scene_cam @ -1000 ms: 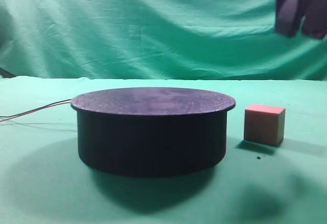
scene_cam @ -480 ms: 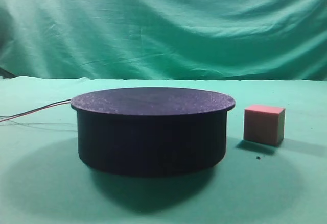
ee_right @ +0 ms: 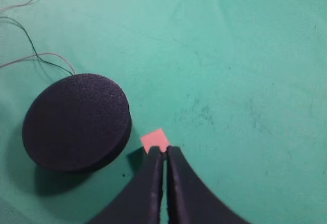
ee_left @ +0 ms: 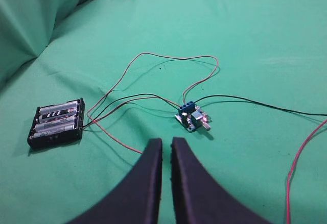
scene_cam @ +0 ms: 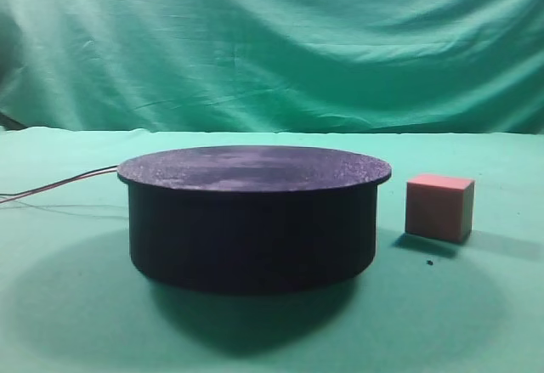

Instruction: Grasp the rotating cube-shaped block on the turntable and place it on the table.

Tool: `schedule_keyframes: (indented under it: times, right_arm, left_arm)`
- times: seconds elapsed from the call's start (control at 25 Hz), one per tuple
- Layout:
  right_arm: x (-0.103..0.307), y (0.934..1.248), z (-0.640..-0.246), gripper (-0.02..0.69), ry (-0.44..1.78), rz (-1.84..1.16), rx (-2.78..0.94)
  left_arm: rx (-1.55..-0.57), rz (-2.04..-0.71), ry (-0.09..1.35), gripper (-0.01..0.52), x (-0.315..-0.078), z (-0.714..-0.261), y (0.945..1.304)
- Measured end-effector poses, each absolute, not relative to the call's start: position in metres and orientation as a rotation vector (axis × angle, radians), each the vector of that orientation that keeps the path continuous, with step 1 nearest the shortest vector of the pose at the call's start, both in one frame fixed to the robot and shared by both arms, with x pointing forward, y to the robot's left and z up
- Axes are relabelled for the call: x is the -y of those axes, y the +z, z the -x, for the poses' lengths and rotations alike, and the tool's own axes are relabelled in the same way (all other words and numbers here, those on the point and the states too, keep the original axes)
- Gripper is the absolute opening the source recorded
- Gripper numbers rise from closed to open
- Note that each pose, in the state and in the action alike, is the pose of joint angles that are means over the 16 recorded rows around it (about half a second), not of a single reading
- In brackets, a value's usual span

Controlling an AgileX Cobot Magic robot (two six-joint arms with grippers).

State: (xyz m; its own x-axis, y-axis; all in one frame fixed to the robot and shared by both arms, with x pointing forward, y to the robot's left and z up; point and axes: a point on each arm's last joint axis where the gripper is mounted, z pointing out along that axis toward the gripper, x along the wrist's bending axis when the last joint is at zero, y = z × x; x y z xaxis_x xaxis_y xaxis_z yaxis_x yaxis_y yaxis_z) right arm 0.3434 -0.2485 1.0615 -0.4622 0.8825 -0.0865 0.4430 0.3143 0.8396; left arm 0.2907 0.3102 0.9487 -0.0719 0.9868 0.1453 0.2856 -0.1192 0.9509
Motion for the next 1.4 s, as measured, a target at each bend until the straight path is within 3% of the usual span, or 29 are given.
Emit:
schedule_keyframes:
  times: [0.36, 0.72, 1.4]
  right_arm:
    - [0.283, 1.011, -0.313, 0.0, 1.115, -1.209, -1.65]
    - [0.293, 0.961, -0.295, 0.0, 1.135, -1.281, -1.484]
    - [0.293, 0.946, -0.291, 0.0, 1.114, -1.367, -1.518]
  left_arm:
    - [-1.423, -1.477, 1.231, 0.0, -0.31, -0.291, 0.949]
    - [-1.423, -1.477, 1.231, 0.0, -0.31, -0.291, 0.949]
    - [-1.423, -1.477, 1.231, 0.0, -0.31, -0.291, 0.949]
